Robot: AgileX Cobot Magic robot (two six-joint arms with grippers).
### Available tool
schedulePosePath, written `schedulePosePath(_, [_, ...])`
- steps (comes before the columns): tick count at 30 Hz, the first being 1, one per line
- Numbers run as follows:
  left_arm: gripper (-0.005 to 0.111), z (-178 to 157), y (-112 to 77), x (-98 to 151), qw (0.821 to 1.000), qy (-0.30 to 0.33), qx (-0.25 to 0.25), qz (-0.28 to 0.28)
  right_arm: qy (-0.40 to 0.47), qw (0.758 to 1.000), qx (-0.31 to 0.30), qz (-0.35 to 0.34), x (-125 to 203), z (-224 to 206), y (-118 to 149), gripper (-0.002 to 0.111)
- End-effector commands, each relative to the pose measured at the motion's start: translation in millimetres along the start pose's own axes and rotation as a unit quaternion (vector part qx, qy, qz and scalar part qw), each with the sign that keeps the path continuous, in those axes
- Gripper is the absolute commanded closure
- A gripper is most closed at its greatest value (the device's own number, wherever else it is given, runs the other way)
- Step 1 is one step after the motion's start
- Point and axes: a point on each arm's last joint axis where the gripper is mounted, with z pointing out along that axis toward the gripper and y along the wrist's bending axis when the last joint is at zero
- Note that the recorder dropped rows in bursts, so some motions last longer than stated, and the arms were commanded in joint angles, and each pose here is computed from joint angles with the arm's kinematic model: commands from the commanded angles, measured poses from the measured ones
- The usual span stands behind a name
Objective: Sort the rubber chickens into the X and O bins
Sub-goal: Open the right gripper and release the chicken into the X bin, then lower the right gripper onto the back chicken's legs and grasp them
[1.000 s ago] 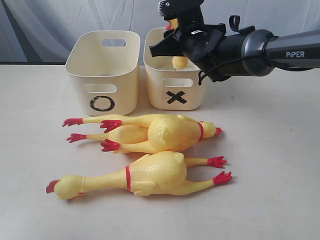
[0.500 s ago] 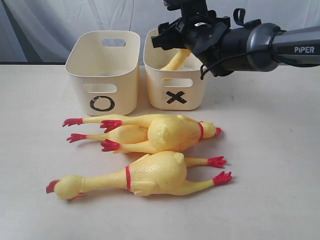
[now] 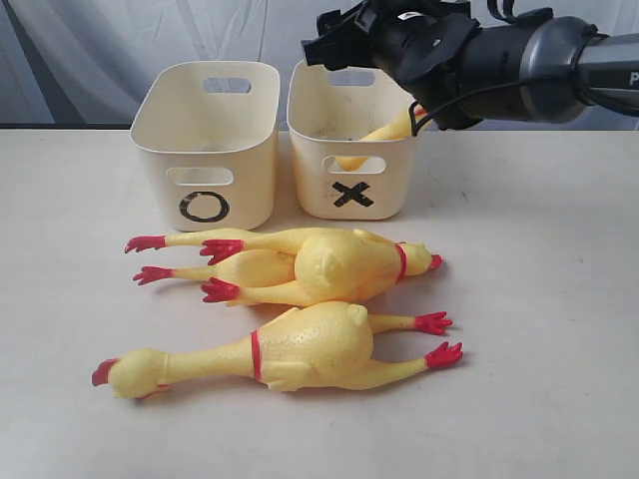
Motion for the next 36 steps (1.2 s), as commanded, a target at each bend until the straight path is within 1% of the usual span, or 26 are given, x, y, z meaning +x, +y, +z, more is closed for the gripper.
schedulePosePath(1, [0.107, 0, -0.3, 1, 1.000, 0.000, 0.003, 0.001, 0.003, 0.999, -0.035, 0.004, -12, -7, 1, 0.033])
schedulePosePath(5, [0.107, 0, -0.3, 1, 1.000, 0.000, 0.003, 0.001, 0.018, 0.996, -0.091, 0.007, -21, -17, 7, 0.033])
schedulePosePath(9, [0.107, 0, -0.3, 1, 1.000, 0.000, 0.003, 0.001, 0.043, 0.985, -0.168, 0.006, -28, -31, 16, 0.033])
schedulePosePath(11, [0.107, 0, -0.3, 1, 1.000, 0.000, 0.003, 0.001, 0.055, 0.977, -0.207, -0.007, -31, -38, 21, 0.033])
schedulePosePath(13, [0.107, 0, -0.3, 1, 1.000, 0.000, 0.003, 0.001, 0.071, 0.966, -0.246, -0.035, -30, -45, 25, 0.033])
schedulePosePath(16, [0.107, 0, -0.3, 1, 1.000, 0.000, 0.003, 0.001, 0.106, 0.941, -0.309, -0.086, -26, -57, 32, 0.033])
schedulePosePath(17, [0.107, 0, -0.3, 1, 1.000, 0.000, 0.003, 0.001, 0.135, 0.921, -0.347, -0.117, -19, -63, 36, 0.033])
schedulePosePath(18, [0.107, 0, -0.3, 1, 1.000, 0.000, 0.003, 0.001, 0.146, 0.912, -0.360, -0.130, -17, -65, 37, 0.033])
schedulePosePath(19, [0.107, 0, -0.3, 1, 1.000, 0.000, 0.003, 0.001, 0.176, 0.894, -0.385, -0.147, -11, -71, 38, 0.033])
schedulePosePath(20, [0.107, 0, -0.3, 1, 1.000, 0.000, 0.003, 0.001, 0.185, 0.889, -0.391, -0.152, -9, -72, 39, 0.033])
schedulePosePath(21, [0.107, 0, -0.3, 1, 1.000, 0.000, 0.003, 0.001, 0.209, 0.878, -0.401, -0.158, -4, -75, 39, 0.033])
schedulePosePath(25, [0.107, 0, -0.3, 1, 1.000, 0.000, 0.003, 0.001, 0.254, 0.858, -0.402, -0.192, 4, -79, 34, 0.033])
schedulePosePath(27, [0.107, 0, -0.3, 1, 1.000, 0.000, 0.003, 0.001, 0.249, 0.858, -0.403, -0.200, 4, -80, 38, 0.033])
schedulePosePath(28, [0.107, 0, -0.3, 1, 1.000, 0.000, 0.003, 0.001, 0.242, 0.856, -0.398, -0.223, 4, -81, 41, 0.033])
schedulePosePath(31, [0.107, 0, -0.3, 1, 1.000, 0.000, 0.003, 0.001, 0.219, 0.837, -0.395, -0.309, 8, -84, 67, 0.038])
schedulePosePath(33, [0.107, 0, -0.3, 1, 1.000, 0.000, 0.003, 0.001, 0.203, 0.825, -0.393, -0.352, 13, -84, 82, 0.039])
schedulePosePath(34, [0.107, 0, -0.3, 1, 1.000, 0.000, 0.003, 0.001, 0.199, 0.823, -0.394, -0.358, 15, -84, 87, 0.039])
schedulePosePath(36, [0.107, 0, -0.3, 1, 1.000, 0.000, 0.003, 0.001, 0.203, 0.805, -0.402, -0.385, 27, -83, 101, 0.039])
